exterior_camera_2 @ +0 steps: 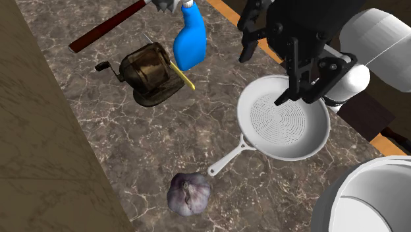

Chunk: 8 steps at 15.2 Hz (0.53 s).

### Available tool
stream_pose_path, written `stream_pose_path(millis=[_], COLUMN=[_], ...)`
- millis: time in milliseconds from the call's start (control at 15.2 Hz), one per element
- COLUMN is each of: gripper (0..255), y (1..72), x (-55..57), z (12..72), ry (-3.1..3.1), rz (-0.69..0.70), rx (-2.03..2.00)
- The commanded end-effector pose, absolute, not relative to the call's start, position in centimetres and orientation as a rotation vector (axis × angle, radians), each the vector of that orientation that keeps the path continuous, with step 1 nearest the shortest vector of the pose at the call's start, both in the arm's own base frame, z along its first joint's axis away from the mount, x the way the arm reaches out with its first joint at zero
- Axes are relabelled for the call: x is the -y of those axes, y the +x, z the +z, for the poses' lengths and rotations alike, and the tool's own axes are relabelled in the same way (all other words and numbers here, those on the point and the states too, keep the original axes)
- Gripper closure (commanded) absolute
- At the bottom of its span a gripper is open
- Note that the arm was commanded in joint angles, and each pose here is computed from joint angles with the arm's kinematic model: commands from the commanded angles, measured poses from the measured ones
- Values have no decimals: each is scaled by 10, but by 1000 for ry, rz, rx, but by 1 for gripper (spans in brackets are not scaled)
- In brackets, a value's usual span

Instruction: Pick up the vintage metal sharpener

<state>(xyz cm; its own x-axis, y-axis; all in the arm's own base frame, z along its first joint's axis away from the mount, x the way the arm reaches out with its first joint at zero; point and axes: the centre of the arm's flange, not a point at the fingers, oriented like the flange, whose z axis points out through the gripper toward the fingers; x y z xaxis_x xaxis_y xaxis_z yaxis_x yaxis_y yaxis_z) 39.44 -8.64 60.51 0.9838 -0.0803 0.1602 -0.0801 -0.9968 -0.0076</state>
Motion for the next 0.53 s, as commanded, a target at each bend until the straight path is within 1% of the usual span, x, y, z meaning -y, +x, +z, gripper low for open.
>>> stream_pose_path(millis=[0, 462], gripper=[0, 0], y=[414, 478], x=[101, 160], z=[600, 578], ry=[-3138, -3167], rz=[-250, -232], rx=[-163, -291])
